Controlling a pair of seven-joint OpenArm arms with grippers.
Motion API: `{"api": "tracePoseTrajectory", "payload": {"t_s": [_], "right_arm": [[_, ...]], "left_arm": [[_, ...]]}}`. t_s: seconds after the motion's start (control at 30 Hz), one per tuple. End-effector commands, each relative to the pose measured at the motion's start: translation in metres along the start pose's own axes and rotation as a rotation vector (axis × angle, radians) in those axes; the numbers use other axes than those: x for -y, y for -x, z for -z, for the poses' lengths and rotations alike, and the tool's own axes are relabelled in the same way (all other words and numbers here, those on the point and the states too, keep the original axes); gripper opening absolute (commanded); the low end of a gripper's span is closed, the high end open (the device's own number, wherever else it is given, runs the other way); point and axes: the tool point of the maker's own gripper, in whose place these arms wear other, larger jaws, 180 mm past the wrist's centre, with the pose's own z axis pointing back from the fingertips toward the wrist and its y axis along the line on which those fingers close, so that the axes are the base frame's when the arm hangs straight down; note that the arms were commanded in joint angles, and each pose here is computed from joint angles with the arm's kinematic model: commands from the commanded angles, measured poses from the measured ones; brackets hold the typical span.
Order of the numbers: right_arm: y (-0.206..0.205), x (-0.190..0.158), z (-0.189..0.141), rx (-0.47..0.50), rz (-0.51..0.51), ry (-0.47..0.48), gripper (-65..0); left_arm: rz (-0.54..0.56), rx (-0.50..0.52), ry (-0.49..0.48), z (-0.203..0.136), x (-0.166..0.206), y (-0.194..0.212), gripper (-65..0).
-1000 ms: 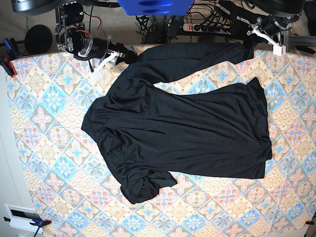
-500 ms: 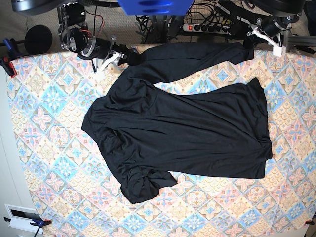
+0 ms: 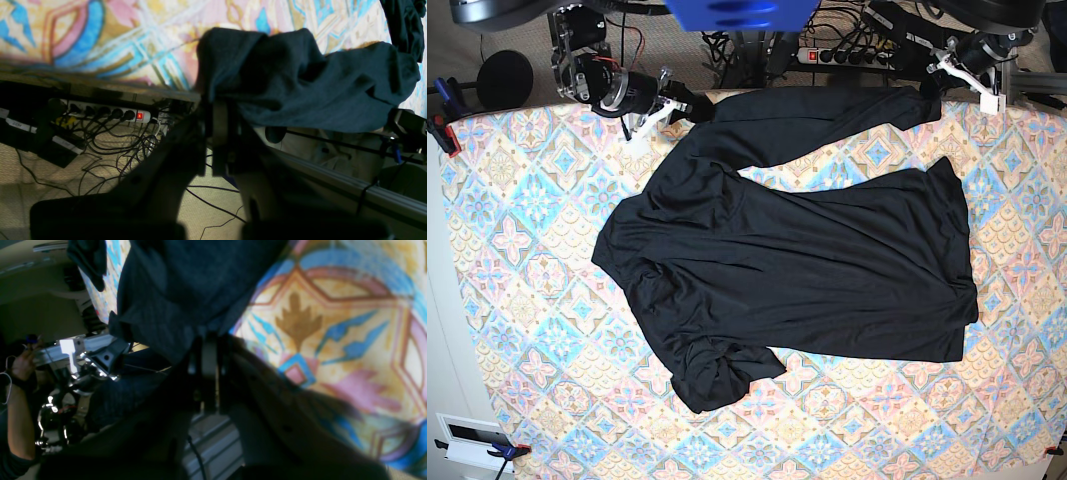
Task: Layout the t-shirt on the table in an organized manner, then fold the t-shirt properly
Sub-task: 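Move the right gripper to the shirt shoulder and grasp it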
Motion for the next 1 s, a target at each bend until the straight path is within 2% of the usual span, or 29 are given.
{"api": "tracePoseTrajectory", "payload": {"t_s": [0.0,0.2,0.37,0.57,0.67,0.77,0.97], "right_arm": [[0.007,0.005,-0.002,-0.031,-0.007,0.031,-65.0],[0.007,0.005,-0.002,-0.030,-0.007,0.031,-64.2],[0.003,0.005,-0.002,-0.007,-0.007,0.031,-56.7],[-0.002,0.005,-0.002,0.019,-0.008,0.031,-44.7],[-0.001,0.007,-0.002,0.017,-0.003,0.034,-41.7],[-0.006,0.004,0.000,0.021,-0.013,0.028,-41.0],[-0.041,-0.014,0.003,0.065,-0.078,-0.002,-41.0]], "left_arm": [[0.022,0.039,0.007,-0.006,0.001,-0.013,-65.0],[0.022,0.039,0.007,-0.006,0.001,-0.013,-65.0],[0.022,0.039,0.007,-0.006,0.001,-0.013,-65.0],[0.022,0.039,0.007,-0.006,0.001,-0.013,-65.0],[0.022,0.039,0.007,-0.006,0.001,-0.013,-65.0],[0.022,0.039,0.007,-0.006,0.001,-0.013,-65.0],[0.022,0.039,0.007,-0.006,0.001,-0.013,-65.0]]}}
